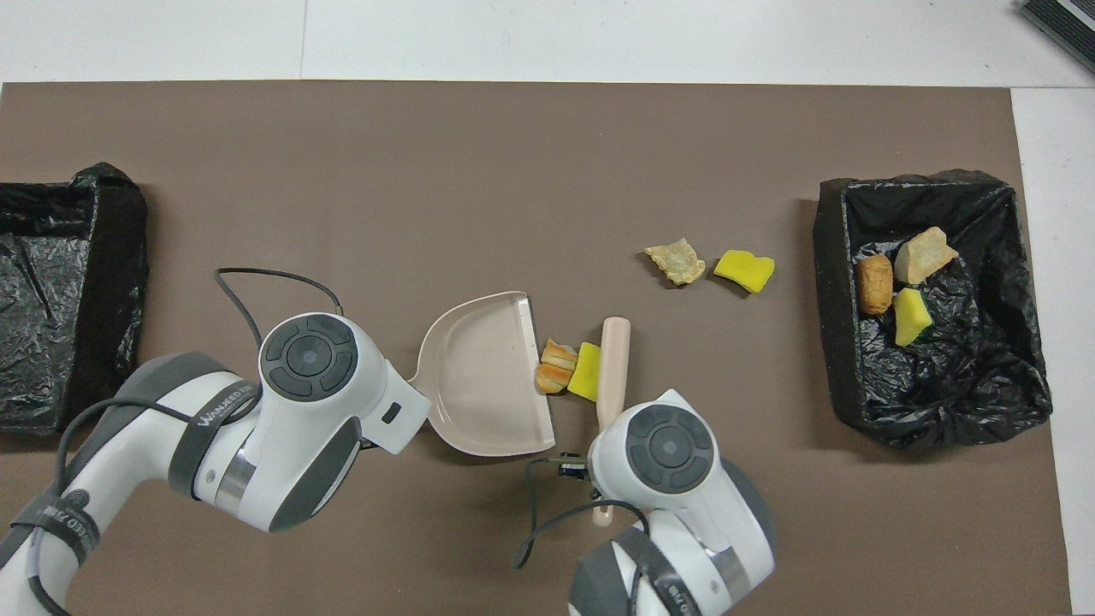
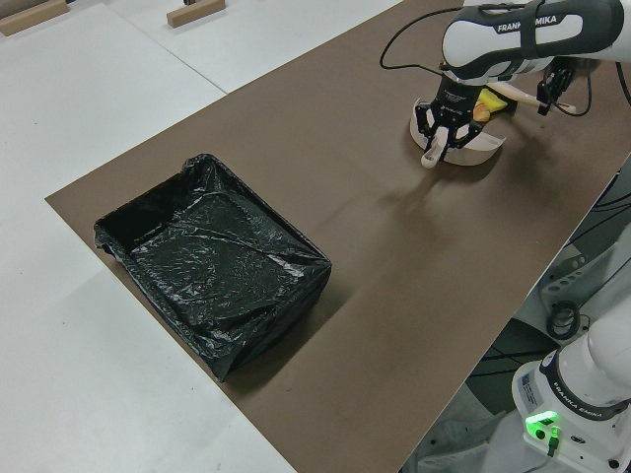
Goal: Sweep and dump trash in bin
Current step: 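Sweep the crumbs and sponge into the dustpan with the right gripper's brush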
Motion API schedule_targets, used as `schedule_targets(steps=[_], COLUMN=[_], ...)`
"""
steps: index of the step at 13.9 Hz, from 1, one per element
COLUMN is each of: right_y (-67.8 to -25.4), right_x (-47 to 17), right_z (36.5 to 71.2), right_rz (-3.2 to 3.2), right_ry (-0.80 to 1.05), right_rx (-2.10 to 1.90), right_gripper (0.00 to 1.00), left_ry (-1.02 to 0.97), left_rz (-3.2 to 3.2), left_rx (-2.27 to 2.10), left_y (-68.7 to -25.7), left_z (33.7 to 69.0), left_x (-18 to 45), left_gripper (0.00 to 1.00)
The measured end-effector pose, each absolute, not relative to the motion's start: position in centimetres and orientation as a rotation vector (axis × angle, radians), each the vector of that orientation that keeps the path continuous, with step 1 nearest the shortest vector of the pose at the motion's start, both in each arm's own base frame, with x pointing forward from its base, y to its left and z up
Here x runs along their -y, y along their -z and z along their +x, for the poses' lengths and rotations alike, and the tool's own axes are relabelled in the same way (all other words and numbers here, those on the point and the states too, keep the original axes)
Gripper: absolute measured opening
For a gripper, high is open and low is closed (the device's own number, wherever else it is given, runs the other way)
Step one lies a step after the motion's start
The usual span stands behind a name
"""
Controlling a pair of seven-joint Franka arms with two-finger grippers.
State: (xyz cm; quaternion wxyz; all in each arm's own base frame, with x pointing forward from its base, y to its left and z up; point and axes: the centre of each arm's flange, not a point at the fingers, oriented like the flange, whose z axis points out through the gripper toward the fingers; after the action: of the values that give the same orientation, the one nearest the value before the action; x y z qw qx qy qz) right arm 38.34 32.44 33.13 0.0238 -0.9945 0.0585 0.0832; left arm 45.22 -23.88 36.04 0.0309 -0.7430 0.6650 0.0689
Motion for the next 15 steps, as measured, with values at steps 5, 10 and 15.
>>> schedule_targets(steps=[5, 10, 15], right_y=[-34.4, -37.1, -38.2], right_x=[-38.4, -39.3, -37.2], right_z=[34.5, 35.6, 38.2], right_rz=[-3.040, -3.016, -3.082], right_ry=[-0.233, -0.188, -0.104], right_rx=[-0.041, 0.119, 0.340], right_gripper=[0.26, 0.26, 0.26], left_ry=[-0.183, -0.128, -0.053], left_rz=[-2.283, -2.313, -2.359], left_rx=[-2.052, -2.017, -1.953], left_y=[-36.0, -35.8, -35.8], left_z=[45.3, 46.5, 49.4], left_x=[23.9, 22.3, 19.3], left_gripper=[0.31, 0.31, 0.31])
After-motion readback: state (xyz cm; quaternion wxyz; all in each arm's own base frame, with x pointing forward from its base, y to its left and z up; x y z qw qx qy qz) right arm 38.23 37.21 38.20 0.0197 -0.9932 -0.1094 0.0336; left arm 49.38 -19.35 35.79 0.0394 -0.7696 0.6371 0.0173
